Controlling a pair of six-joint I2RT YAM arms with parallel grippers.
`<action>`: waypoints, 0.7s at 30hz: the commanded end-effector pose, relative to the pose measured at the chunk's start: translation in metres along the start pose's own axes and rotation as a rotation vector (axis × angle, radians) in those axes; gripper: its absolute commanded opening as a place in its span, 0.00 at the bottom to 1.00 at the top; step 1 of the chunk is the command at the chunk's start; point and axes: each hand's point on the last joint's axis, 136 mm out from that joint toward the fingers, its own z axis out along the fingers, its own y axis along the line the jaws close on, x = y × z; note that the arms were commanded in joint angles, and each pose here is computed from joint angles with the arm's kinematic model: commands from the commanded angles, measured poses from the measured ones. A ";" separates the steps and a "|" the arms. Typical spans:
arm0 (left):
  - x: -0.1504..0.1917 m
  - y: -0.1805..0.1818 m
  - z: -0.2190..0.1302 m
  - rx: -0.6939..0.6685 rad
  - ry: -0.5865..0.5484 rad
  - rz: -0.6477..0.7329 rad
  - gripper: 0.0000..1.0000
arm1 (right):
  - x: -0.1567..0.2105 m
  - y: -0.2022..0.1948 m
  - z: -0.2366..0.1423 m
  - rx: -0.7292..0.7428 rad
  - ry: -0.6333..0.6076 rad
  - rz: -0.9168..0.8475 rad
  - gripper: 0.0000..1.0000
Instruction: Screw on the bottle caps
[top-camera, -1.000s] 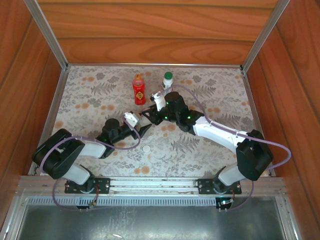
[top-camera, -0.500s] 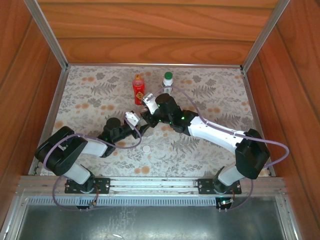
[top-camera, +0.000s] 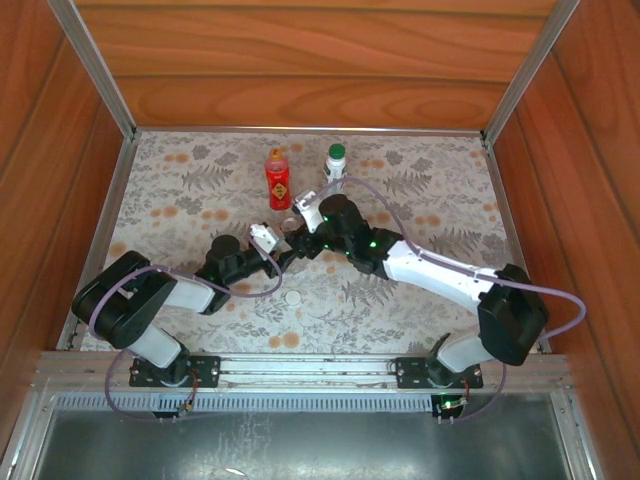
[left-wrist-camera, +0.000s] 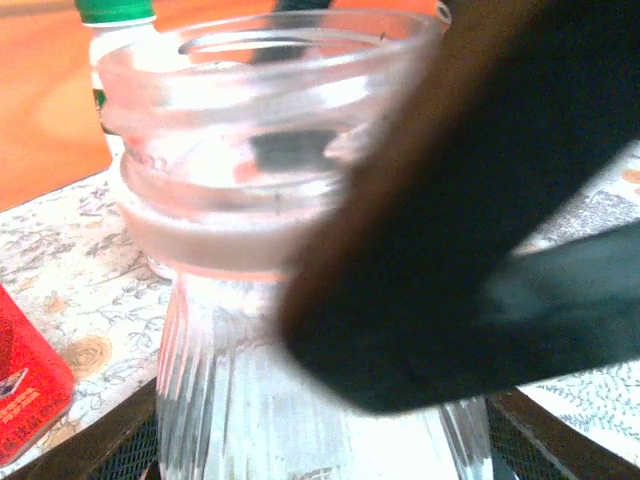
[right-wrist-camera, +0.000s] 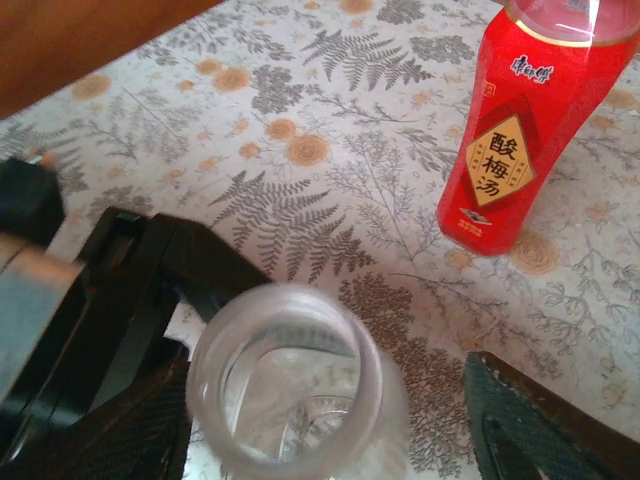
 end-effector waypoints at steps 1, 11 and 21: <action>0.000 -0.008 -0.007 0.062 -0.018 0.025 0.50 | -0.027 0.015 -0.030 -0.098 -0.143 0.000 0.76; -0.002 0.005 -0.023 0.051 -0.014 0.040 0.50 | 0.066 0.037 -0.048 -0.171 0.070 -0.101 0.80; 0.004 0.015 -0.037 0.003 0.050 0.055 0.50 | 0.139 0.072 -0.002 -0.243 0.242 -0.237 0.80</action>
